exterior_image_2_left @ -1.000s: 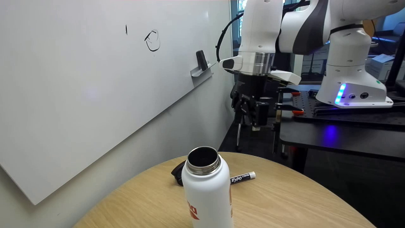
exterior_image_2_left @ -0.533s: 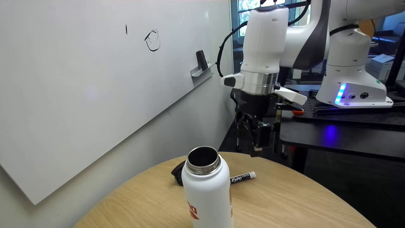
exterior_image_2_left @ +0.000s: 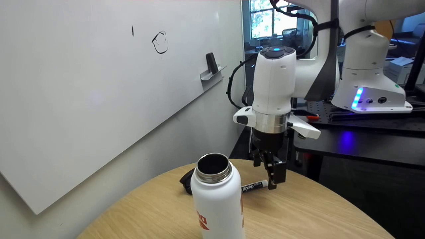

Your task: Pick up the black marker from the table and use it to write on the whiteboard, place the marker back on the table

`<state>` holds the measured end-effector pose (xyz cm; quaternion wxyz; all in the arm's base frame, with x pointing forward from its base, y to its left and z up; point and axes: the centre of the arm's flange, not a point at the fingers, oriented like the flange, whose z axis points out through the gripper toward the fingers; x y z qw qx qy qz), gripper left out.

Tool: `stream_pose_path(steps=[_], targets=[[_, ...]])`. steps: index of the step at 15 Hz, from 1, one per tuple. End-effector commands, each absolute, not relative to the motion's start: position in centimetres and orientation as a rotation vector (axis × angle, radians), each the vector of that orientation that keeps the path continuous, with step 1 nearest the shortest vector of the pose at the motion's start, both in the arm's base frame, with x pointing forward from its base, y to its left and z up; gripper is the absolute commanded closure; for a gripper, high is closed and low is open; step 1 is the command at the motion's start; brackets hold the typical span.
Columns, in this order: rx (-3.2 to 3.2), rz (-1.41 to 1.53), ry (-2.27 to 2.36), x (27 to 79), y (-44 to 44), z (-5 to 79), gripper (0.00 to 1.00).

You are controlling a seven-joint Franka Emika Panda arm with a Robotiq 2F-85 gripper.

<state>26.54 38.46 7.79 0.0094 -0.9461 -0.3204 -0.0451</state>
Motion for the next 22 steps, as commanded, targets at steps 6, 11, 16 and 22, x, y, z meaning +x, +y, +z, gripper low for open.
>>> stream_pose_path(steps=[6, 11, 16, 22], targets=[[-2.897, -0.146, -1.073, 28.8, 39.2, 5.4, 0.0], [-2.877, -0.124, -1.118, 30.1, 38.1, 4.9, 0.34], [-2.862, -0.117, -1.141, 30.5, 37.9, 4.8, 0.73], [-2.889, -0.126, -1.122, 30.2, 37.7, 6.1, 0.94]])
